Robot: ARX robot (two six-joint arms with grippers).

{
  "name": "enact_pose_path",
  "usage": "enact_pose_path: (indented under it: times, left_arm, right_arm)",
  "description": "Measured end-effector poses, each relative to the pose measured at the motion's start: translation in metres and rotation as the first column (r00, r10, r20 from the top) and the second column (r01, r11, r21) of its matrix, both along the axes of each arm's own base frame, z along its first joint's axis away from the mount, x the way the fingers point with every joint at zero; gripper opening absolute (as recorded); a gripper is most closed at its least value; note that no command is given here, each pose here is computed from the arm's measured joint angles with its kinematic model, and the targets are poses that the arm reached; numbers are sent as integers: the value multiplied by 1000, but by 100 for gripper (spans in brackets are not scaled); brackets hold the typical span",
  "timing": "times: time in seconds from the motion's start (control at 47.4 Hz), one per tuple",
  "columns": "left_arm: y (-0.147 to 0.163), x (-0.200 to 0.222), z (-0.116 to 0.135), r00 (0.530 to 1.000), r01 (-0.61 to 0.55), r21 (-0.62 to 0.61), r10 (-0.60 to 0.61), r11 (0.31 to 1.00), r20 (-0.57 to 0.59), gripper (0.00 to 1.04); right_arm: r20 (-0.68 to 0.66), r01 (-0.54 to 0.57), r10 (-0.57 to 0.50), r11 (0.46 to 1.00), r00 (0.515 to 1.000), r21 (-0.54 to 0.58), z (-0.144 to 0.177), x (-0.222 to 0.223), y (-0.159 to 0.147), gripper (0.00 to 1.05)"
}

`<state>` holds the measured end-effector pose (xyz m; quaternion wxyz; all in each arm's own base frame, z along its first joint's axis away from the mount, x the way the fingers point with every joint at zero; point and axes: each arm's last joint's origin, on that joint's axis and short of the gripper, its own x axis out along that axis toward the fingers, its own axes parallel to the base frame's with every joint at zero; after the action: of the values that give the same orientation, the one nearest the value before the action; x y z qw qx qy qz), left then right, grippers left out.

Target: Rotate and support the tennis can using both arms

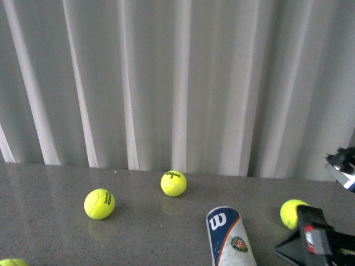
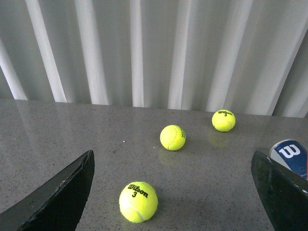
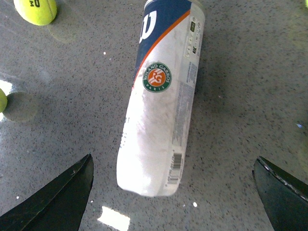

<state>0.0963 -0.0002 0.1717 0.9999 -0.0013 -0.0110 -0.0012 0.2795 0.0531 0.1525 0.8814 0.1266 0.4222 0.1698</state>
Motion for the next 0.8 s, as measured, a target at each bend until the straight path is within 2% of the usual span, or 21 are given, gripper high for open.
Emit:
enact_pose_path:
  times: [0.401, 0.506, 0.759, 0.801]
  left_arm:
    - [0, 0, 0, 1000, 0, 0, 0, 1000, 0, 98]
    - [0, 0, 0, 1000, 0, 0, 0, 1000, 0, 98]
    - [0, 0, 0, 1000, 0, 0, 0, 1000, 0, 98]
    - [0, 0, 0, 1000, 0, 0, 0, 1000, 0, 98]
  right_arm:
    - [-112, -36, 31, 998, 993, -42, -43, 75, 31, 98]
    - [-145, -49, 46, 999, 988, -14, -57, 95, 40, 98]
    - [-194, -87, 77, 995, 978, -47, -88, 110, 65, 98]
    - [-193, -89, 75, 994, 978, -61, -89, 109, 66, 94]
